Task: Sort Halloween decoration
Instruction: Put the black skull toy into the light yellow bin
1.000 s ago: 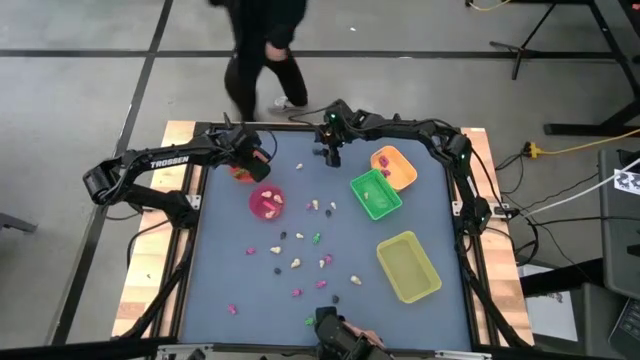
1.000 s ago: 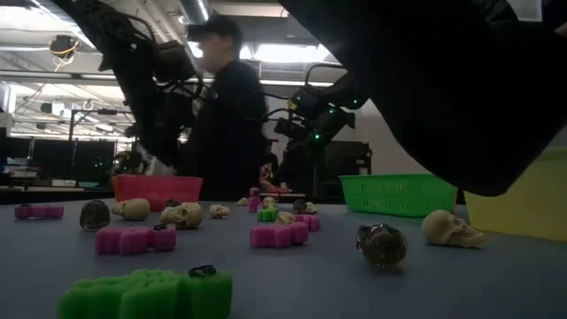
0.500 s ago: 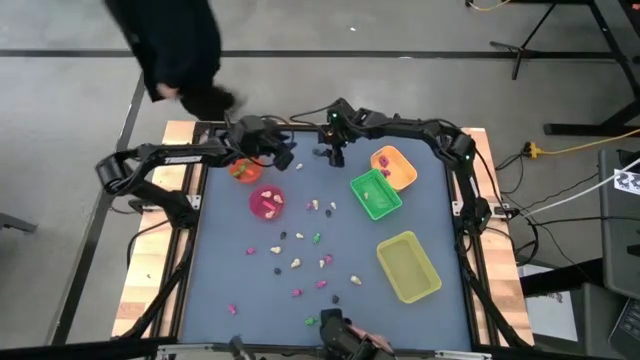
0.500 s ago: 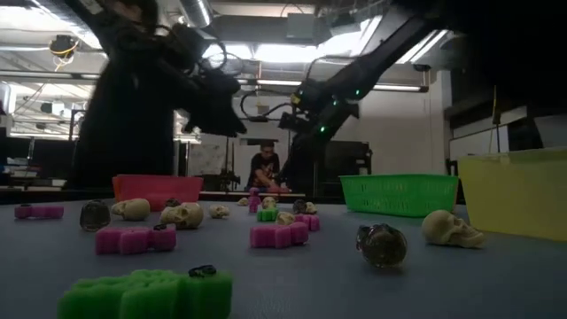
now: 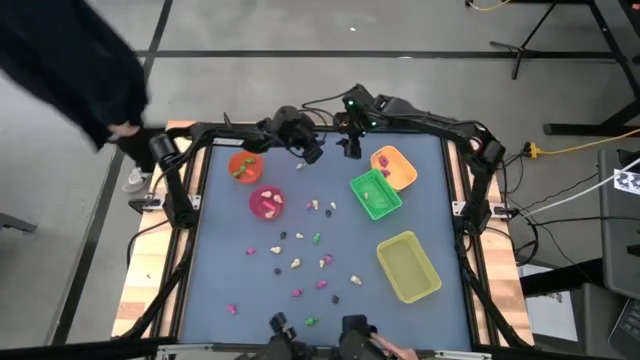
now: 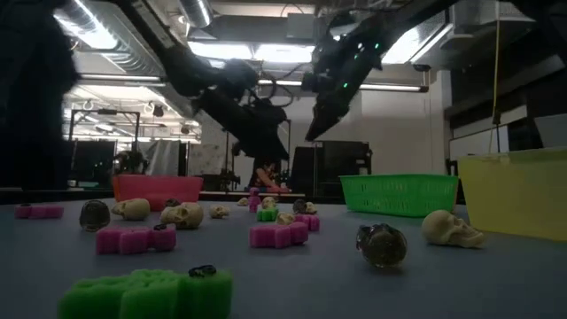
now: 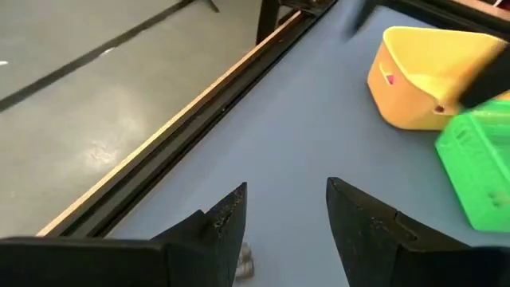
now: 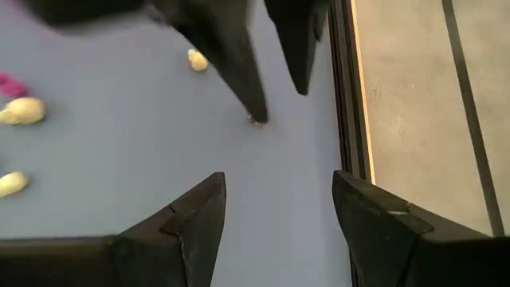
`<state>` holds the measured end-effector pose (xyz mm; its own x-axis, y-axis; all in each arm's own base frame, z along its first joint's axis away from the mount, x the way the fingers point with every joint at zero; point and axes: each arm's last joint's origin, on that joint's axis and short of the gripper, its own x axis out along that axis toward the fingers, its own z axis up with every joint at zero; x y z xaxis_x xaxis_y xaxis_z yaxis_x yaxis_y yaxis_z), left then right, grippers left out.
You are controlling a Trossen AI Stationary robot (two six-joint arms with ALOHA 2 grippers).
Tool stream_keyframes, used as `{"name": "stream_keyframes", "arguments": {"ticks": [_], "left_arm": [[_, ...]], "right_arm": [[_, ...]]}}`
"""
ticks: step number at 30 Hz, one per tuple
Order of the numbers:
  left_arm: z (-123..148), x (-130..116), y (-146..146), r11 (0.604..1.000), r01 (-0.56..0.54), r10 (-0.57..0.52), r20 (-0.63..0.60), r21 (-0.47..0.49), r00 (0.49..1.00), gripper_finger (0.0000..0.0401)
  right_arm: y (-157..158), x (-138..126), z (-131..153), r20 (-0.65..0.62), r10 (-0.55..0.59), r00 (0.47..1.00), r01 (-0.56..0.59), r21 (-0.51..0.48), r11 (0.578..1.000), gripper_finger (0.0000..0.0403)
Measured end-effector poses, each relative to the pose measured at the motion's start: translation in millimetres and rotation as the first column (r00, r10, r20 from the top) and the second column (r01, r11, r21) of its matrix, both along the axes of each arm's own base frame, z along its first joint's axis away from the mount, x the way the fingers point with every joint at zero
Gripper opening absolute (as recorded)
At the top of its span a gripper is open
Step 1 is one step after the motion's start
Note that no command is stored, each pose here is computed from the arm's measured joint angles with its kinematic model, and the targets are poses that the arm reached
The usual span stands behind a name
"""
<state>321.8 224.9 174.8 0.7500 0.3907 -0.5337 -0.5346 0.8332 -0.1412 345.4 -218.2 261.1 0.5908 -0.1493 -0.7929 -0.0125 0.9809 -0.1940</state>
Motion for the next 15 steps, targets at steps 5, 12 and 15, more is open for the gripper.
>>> {"name": "stream_keyframes", "arguments": {"ticks": [5, 12, 15], "left_arm": [[-12, 18, 15, 1.000, 0.007, -0.007, -0.029, -0.015, 1.000, 0.0157], [-30, 23, 20, 0.998, 0.025, -0.032, -0.154, -0.050, 0.988, 0.0157], [-32, 22, 20, 0.999, 0.019, -0.027, -0.186, -0.044, 0.982, 0.0157]], "right_arm": [[11, -17, 23, -0.020, -0.007, 1.000, 0.007, 0.000, 1.000, 0.0230], [22, -34, 45, -0.028, -0.010, 1.000, 0.010, 0.010, 1.000, 0.0230], [25, -38, 50, -0.022, -0.010, 1.000, 0.010, 0.015, 1.000, 0.0230]]}}
